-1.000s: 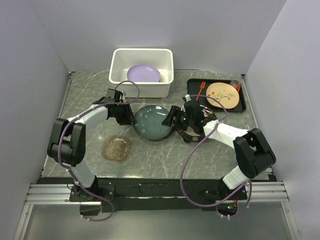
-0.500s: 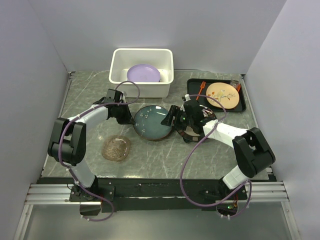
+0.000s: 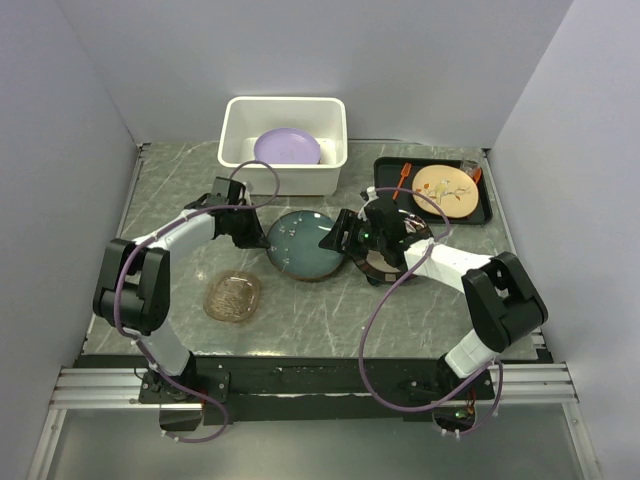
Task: Place the plates into the plastic bin on the countertop
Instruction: Pick up the plate at the center of the board.
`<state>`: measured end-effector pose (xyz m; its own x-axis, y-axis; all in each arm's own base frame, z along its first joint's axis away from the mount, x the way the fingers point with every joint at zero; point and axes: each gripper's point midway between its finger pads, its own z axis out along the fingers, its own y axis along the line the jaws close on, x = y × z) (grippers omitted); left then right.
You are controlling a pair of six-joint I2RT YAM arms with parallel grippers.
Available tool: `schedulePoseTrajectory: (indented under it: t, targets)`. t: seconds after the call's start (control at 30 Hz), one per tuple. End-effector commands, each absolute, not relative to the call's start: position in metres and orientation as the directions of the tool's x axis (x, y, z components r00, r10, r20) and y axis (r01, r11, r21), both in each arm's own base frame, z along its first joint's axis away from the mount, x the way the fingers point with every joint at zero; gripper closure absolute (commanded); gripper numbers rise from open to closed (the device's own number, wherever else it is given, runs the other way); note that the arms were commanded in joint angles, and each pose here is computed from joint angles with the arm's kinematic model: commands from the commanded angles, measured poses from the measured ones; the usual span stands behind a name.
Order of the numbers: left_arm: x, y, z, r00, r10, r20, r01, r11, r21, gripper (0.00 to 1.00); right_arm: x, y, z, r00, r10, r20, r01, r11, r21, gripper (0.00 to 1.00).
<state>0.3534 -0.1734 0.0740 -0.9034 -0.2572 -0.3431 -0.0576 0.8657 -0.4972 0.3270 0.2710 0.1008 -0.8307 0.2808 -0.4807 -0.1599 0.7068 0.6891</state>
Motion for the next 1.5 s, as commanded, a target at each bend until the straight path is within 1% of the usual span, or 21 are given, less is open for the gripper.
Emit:
schedulePoseTrajectory:
  t: [0.0, 0.17, 0.47, 0.57, 0.8, 0.9, 1.0, 1.03, 1.07, 1.1, 1.17, 1.2, 1.3, 1.47]
  targets:
    - [0.357, -0.171, 0.099, -0.88, -0.251, -0.404, -0.02, 0.868, -0.496, 0.99, 0.34, 0.272, 0.119, -0.796, 0.293, -0.529, -0.195, 0.704, 0.683, 0.27]
    - [0.357, -0.167, 0.109, -0.865, -0.26, -0.429, -0.021, 0.874, -0.486, 0.99, 0.339, 0.271, 0.119, -0.797, 0.296, -0.526, -0.194, 0.7, 0.688, 0.27]
    - [0.339, -0.163, 0.118, -0.871, -0.254, -0.421, -0.019, 0.873, -0.488, 0.99, 0.337, 0.284, 0.108, -0.828, 0.265, -0.495, -0.2, 0.684, 0.702, 0.27]
    - [0.334, -0.157, 0.111, -0.87, -0.258, -0.42, -0.038, 0.884, -0.465, 0.99, 0.338, 0.288, 0.103, -0.835, 0.257, -0.487, -0.196, 0.687, 0.7, 0.27]
    - [0.325, -0.153, 0.086, -0.892, -0.266, -0.366, -0.083, 0.891, -0.446, 0.99, 0.336, 0.293, 0.087, -0.852, 0.231, -0.469, -0.187, 0.703, 0.686, 0.31]
    - [0.325, -0.155, 0.083, -0.895, -0.269, -0.357, -0.086, 0.888, -0.452, 0.96, 0.336, 0.293, 0.08, -0.858, 0.225, -0.461, -0.181, 0.709, 0.682, 0.34]
    - [0.325, -0.155, 0.08, -0.897, -0.272, -0.349, -0.092, 0.886, -0.454, 0.89, 0.335, 0.295, 0.076, -0.865, 0.215, -0.453, -0.177, 0.714, 0.678, 0.34]
    - [0.325, -0.155, 0.079, -0.897, -0.273, -0.347, -0.094, 0.886, -0.454, 0.82, 0.334, 0.296, 0.075, -0.867, 0.21, -0.453, -0.179, 0.715, 0.676, 0.35]
    - [0.325, -0.156, 0.078, -0.898, -0.274, -0.344, -0.096, 0.886, -0.455, 0.77, 0.333, 0.297, 0.072, -0.87, 0.206, -0.448, -0.176, 0.718, 0.673, 0.35]
    - [0.325, -0.156, 0.078, -0.897, -0.275, -0.345, -0.096, 0.885, -0.456, 0.68, 0.334, 0.297, 0.071, -0.871, 0.205, -0.447, -0.175, 0.72, 0.671, 0.35]
    - [0.325, -0.157, 0.076, -0.899, -0.278, -0.34, -0.099, 0.882, -0.46, 0.59, 0.334, 0.298, 0.069, -0.874, 0.2, -0.443, -0.175, 0.721, 0.67, 0.35]
    - [0.324, -0.158, 0.076, -0.899, -0.279, -0.337, -0.098, 0.88, -0.465, 0.5, 0.333, 0.298, 0.067, -0.877, 0.196, -0.439, -0.174, 0.722, 0.67, 0.35]
    - [0.323, -0.158, 0.072, -0.895, -0.292, -0.337, -0.107, 0.874, -0.475, 0.47, 0.332, 0.299, 0.066, -0.88, 0.192, -0.435, -0.174, 0.721, 0.671, 0.35]
    - [0.322, -0.164, 0.066, -0.892, -0.312, -0.327, -0.109, 0.85, -0.515, 0.49, 0.331, 0.301, 0.064, -0.884, 0.185, -0.43, -0.177, 0.719, 0.672, 0.35]
